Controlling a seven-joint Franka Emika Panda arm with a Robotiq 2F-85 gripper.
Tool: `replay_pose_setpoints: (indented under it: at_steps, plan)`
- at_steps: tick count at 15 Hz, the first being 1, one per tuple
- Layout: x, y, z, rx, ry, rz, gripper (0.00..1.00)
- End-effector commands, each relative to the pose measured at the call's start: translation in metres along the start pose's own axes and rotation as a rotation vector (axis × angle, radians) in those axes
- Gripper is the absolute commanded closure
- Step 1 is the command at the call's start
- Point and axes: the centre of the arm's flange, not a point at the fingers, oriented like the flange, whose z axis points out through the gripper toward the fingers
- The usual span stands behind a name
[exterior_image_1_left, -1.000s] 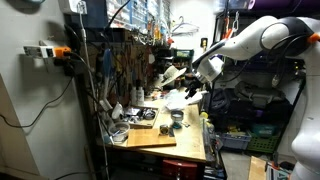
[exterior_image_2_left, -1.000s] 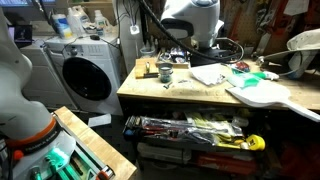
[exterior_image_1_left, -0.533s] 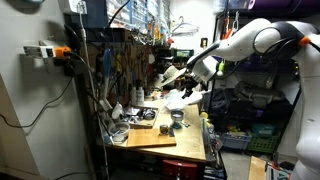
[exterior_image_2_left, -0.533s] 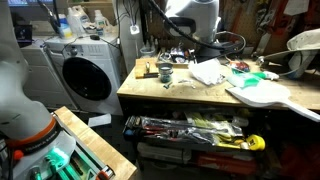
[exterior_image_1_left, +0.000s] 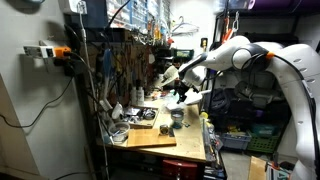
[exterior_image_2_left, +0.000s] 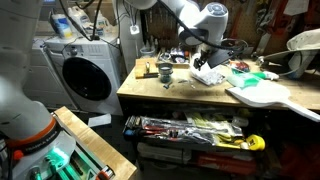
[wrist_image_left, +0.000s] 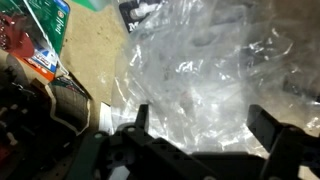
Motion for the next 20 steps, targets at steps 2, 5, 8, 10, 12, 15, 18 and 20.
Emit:
replay_pose_setpoints:
  at_steps: [2, 5, 8, 10, 12, 15, 18, 20]
  plan:
    - [-0.018, 0.03, 0.05, 0.045, -0.001, -0.09, 0.0]
    - [-0.016, 0.028, 0.071, 0.054, -0.036, -0.134, 0.0]
    - [-0.013, 0.025, 0.084, 0.086, -0.07, -0.195, 0.0]
    - [-0.011, 0.024, 0.09, 0.116, -0.082, -0.23, 0.0]
    - [-0.01, 0.022, 0.093, 0.159, -0.09, -0.268, 0.0]
    - [-0.006, 0.023, 0.091, 0.18, -0.095, -0.302, 0.26]
    - [0.0, 0.027, 0.082, 0.163, -0.1, -0.307, 0.47]
    - [0.004, 0.029, 0.075, 0.145, -0.101, -0.296, 0.63]
